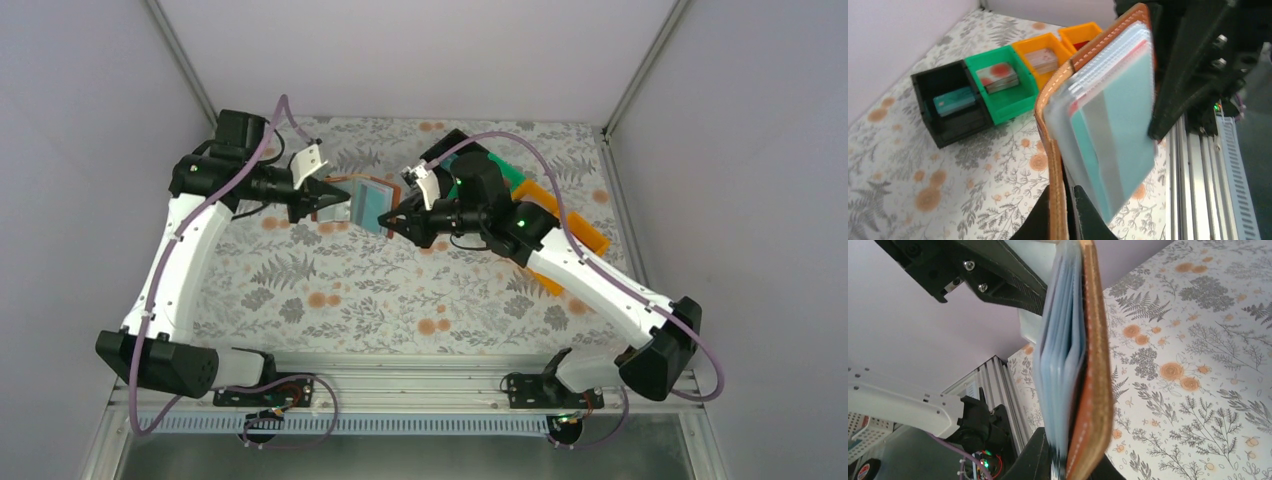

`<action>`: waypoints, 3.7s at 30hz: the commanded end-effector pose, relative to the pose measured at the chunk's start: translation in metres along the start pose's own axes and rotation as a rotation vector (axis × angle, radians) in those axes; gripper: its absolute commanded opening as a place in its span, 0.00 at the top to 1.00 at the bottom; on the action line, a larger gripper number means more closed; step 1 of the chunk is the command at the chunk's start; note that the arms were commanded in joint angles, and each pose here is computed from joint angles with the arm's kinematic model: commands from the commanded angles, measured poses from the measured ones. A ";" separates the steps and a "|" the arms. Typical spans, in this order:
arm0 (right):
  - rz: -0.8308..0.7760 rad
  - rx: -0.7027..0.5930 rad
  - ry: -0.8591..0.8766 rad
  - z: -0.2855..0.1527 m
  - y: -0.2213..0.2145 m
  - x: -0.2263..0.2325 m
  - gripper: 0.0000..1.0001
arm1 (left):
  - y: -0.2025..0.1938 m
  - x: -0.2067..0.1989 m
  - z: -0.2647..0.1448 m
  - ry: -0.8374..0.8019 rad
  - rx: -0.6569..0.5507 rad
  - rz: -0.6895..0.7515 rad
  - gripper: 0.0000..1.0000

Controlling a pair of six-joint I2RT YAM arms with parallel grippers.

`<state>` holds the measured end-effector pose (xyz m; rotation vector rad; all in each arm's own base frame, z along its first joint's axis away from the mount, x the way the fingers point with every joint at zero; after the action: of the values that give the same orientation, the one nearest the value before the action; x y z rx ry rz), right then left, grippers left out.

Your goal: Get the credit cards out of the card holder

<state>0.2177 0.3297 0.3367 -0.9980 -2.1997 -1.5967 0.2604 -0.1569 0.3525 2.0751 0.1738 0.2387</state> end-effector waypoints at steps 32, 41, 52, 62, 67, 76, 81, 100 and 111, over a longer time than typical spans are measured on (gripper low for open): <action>-0.207 -0.190 0.095 -0.013 0.019 0.027 0.26 | 0.040 0.000 -0.015 0.011 -0.124 -0.170 0.98; -0.197 -0.234 0.017 -0.023 0.025 0.021 0.68 | 0.038 -0.008 -0.015 -0.025 -0.127 -0.133 0.98; -0.154 -0.224 -0.004 -0.012 0.033 0.015 0.64 | 0.041 -0.017 -0.012 -0.065 -0.142 -0.121 0.97; -0.197 -0.199 0.026 -0.019 0.023 0.021 0.37 | 0.037 -0.006 -0.013 0.012 -0.102 -0.143 0.98; -0.169 -0.231 0.040 -0.023 0.027 0.026 0.23 | 0.035 0.001 -0.012 0.045 -0.085 -0.149 0.98; -0.181 -0.222 0.058 -0.015 0.027 0.026 0.54 | 0.035 -0.002 -0.013 0.038 -0.088 -0.134 0.98; -0.195 -0.225 0.042 -0.019 0.025 0.025 0.64 | 0.035 -0.004 -0.012 0.029 -0.090 -0.130 0.98; -0.093 -0.256 -0.063 -0.006 0.040 0.005 0.74 | 0.036 -0.020 -0.010 -0.071 -0.136 -0.117 0.98; -0.153 -0.245 -0.039 -0.032 0.024 0.005 0.63 | 0.040 -0.017 -0.015 -0.034 -0.121 -0.092 0.98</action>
<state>0.2307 0.3222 0.3613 -0.9858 -2.1845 -1.9278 0.2498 -0.1666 0.3775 1.9713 0.2826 0.1276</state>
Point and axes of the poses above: each gripper's point midway between its finger pads, its own z axis out along the fingers, its own x axis along the line the jaws close on, y = z × x, the point moved 3 cm from there along -z, back along the fingers, and after that the axes turned 9 degrees about z, right-handed, at the moved point
